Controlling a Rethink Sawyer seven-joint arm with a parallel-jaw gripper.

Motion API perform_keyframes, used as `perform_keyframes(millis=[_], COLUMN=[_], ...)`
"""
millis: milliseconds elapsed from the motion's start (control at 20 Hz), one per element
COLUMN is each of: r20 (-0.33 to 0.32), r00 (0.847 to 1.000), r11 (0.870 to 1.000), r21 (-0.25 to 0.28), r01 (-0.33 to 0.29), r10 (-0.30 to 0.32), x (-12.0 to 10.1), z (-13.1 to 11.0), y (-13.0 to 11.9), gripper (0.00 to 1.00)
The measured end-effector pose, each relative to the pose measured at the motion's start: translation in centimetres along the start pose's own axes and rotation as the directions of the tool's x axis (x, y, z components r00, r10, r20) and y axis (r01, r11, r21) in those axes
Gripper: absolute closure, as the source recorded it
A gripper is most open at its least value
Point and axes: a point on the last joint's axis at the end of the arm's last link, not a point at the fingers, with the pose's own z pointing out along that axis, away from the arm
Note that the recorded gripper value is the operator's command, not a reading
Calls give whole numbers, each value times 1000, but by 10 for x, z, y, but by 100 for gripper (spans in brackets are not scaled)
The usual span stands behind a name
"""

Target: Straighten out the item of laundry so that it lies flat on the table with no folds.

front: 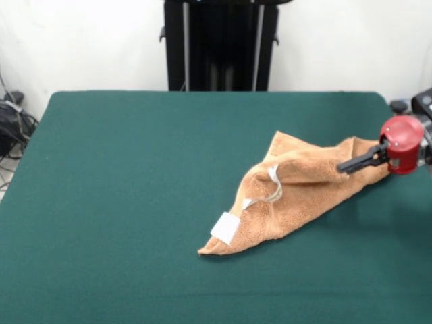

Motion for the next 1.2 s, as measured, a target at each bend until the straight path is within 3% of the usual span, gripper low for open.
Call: perform_keyframes(millis=[850,1200], r20=[-98,-96], r00=[994,993], r11=[998,996], r21=[-34,-45], r01=[-47,-74], r10=[44,69], x=[2,-2], z=[-30,-41], y=[-22,-41], gripper=[100,100])
